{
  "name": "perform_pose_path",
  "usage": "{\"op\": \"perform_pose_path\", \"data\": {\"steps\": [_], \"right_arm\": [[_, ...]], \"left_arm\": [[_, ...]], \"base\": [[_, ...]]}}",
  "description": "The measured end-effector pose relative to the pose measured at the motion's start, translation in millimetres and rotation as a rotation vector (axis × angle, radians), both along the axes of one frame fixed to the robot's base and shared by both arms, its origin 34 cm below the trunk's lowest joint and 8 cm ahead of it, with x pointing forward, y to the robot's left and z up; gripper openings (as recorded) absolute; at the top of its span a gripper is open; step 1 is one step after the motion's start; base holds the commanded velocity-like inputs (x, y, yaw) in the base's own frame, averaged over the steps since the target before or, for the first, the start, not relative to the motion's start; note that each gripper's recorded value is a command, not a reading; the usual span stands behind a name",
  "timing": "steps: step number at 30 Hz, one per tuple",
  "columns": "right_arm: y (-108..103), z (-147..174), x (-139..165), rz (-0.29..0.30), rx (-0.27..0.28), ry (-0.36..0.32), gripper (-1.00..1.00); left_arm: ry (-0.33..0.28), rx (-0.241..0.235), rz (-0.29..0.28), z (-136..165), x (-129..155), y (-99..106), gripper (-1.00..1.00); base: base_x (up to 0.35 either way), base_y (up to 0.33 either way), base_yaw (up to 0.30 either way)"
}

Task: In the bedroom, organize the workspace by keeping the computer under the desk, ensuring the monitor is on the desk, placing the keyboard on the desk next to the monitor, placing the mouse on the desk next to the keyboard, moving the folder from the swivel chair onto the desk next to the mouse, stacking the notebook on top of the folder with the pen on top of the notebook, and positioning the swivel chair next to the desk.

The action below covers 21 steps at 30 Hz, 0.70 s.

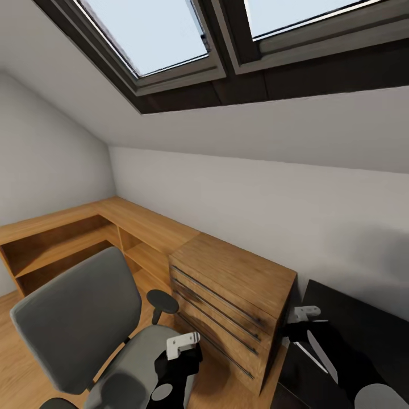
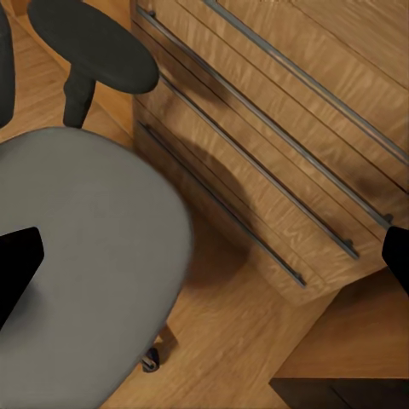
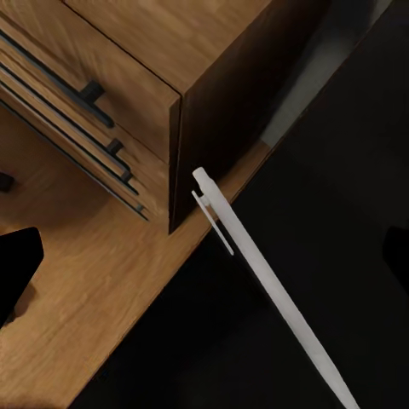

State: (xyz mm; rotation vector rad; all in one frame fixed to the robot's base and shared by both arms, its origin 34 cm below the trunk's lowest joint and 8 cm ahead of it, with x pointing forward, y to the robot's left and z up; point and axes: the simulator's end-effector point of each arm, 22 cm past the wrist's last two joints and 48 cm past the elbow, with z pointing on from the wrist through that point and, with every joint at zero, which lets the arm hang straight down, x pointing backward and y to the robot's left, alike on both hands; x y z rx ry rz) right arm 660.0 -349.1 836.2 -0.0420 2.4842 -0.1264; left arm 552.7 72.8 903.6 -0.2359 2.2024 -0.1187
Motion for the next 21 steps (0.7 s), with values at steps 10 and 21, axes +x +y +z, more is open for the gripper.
{"op": "perform_pose_path", "data": {"steps": [10, 21], "right_arm": [[-5, -1, -1, -0.017, 0.005, 0.006, 1.0], [-23, -7, -4, -0.087, 0.037, 0.019, 1.0]], "left_arm": [[-0.001, -0.001, 0.001, 0, 0, 0, 1.0], [-0.001, -0.002, 0.0, -6, 2, -1, 1.0]], "base": [[0.0, 0.0, 0.0], [0.0, 0.0, 0.0]]}}
